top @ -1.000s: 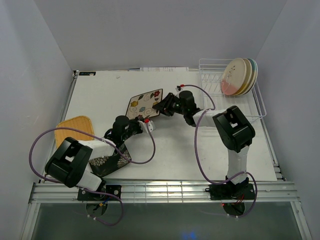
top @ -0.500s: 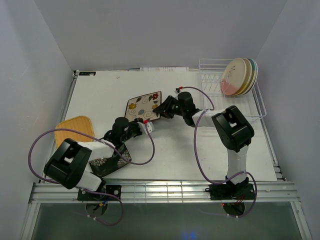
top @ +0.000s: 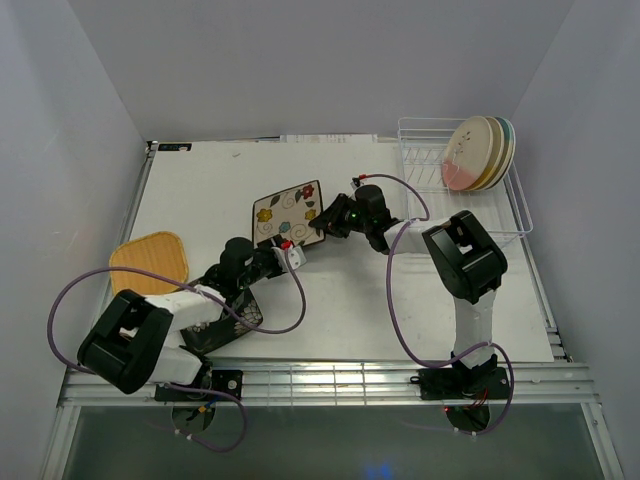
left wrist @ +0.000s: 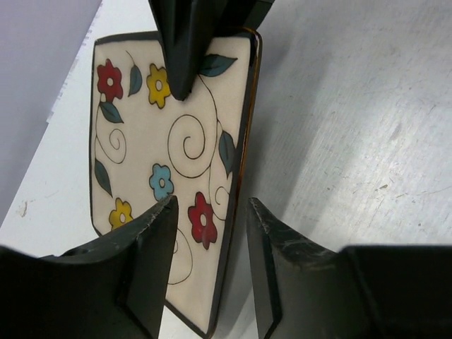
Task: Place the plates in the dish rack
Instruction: Pick up the plate from the corner of the board.
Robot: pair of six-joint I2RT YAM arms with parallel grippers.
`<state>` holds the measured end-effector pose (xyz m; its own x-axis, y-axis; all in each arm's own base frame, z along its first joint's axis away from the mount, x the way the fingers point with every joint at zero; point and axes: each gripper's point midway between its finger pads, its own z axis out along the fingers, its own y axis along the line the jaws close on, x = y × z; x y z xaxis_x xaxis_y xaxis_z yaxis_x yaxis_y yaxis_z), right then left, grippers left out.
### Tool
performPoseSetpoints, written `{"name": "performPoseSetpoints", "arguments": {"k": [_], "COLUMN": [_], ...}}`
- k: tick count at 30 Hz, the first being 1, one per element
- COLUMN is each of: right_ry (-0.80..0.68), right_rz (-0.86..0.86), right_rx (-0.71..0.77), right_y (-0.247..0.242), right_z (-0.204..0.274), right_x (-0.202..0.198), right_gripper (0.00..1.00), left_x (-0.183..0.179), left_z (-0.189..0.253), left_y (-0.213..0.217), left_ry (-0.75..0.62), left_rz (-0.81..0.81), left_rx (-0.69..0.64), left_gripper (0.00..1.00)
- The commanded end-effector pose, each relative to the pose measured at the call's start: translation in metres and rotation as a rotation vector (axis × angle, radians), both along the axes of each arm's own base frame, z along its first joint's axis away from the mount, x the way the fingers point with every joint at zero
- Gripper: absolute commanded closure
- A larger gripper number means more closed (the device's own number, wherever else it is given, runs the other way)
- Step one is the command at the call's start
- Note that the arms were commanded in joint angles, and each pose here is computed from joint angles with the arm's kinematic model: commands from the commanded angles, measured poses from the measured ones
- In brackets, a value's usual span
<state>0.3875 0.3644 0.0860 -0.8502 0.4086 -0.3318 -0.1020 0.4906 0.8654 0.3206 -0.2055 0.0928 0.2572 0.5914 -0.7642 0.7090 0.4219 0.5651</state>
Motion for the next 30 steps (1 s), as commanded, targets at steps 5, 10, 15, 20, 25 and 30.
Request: {"name": "performPoseSetpoints", "arguments": {"k": [5,10,15,20,25,30], "right_ry": [-0.2,-0.242,-0.332,-0.377,-0.459,-0.516], "right_rz": [0.012,-0.003,-0.036,-0.07,-0.058,-0.057], "right_rx": [0.079,-0.013,-0.104,-0.19,-0.228,-0.303], "right_y": [0.007,-0.002,-0.018,-0.031,-0.035,-0.04], "right_z": [0.058,0.059,0.069,0.075,0.096,0.121], "right_x": [0.015,0.02,0.022,0.025,0.025,0.029], "right_gripper": [0.92,0.92,0.92,0.92,0.92,0.92], "left_x": [-0.013,-0.016,-0.013,-0.007,-0.002,0.006], "left_z": [0.023,0.036,0.049,0.073,0.11,0.167], "left_y": [-0.004,-0.003,0.0,0.001,-0.001,-0.006], "left_ry": [-0.02,-0.029,-0.055,-0.034,0.001,0.05], "left_rz": [-0.03,-0.023,0.003,0.055,0.091,0.147], "left_rx": [-0.082,-0.115,-0.134,-0.184,-0.239,-0.389], "left_gripper": [0.38,0.34,0.34,0.31,0.31,0.29]}}
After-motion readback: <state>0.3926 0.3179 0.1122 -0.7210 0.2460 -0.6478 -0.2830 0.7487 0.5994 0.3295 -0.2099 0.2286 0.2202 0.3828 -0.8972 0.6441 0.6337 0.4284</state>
